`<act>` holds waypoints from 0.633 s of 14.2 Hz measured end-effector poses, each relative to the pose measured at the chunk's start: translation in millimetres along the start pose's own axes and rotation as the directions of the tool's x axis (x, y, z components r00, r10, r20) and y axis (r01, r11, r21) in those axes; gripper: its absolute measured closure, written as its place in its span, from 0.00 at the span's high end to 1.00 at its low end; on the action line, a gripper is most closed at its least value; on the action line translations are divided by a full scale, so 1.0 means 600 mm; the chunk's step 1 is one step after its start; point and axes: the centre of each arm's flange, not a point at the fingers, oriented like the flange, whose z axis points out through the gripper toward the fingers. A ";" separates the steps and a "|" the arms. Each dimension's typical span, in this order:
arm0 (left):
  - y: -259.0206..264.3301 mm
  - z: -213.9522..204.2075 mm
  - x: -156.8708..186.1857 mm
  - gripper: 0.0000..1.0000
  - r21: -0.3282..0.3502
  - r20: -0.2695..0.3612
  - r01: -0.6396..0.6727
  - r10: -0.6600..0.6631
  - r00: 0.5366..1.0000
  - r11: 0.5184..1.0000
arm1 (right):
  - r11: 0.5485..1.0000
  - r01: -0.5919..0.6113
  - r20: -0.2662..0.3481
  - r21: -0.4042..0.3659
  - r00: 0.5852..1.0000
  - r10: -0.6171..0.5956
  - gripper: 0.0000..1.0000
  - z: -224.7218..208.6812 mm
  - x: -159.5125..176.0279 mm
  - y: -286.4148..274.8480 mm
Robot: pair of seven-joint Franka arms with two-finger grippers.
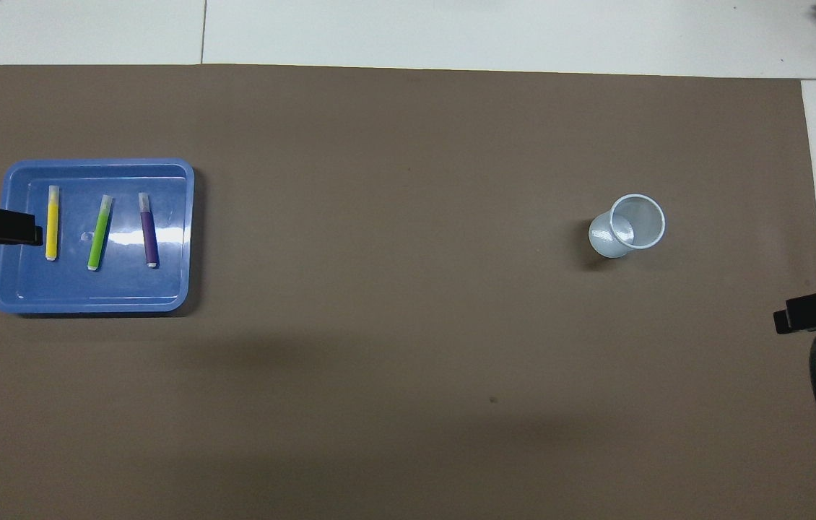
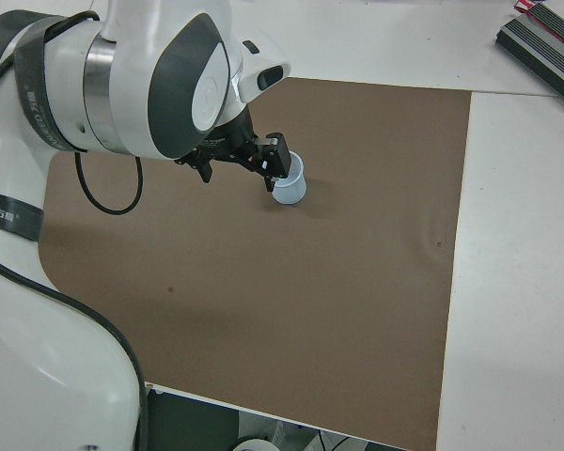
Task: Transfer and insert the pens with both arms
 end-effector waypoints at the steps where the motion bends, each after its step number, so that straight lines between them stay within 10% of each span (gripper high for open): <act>1: -0.002 0.000 0.000 1.00 0.000 -0.001 0.002 -0.002 1.000 1.000 | 1.000 0.000 0.000 0.000 1.000 0.000 1.00 0.000 0.000 0.000; 9: -0.024 -0.001 0.000 0.99 0.003 -0.004 0.025 -0.025 1.000 1.000 | 1.000 0.000 0.006 0.000 1.000 0.000 1.00 0.009 0.000 0.000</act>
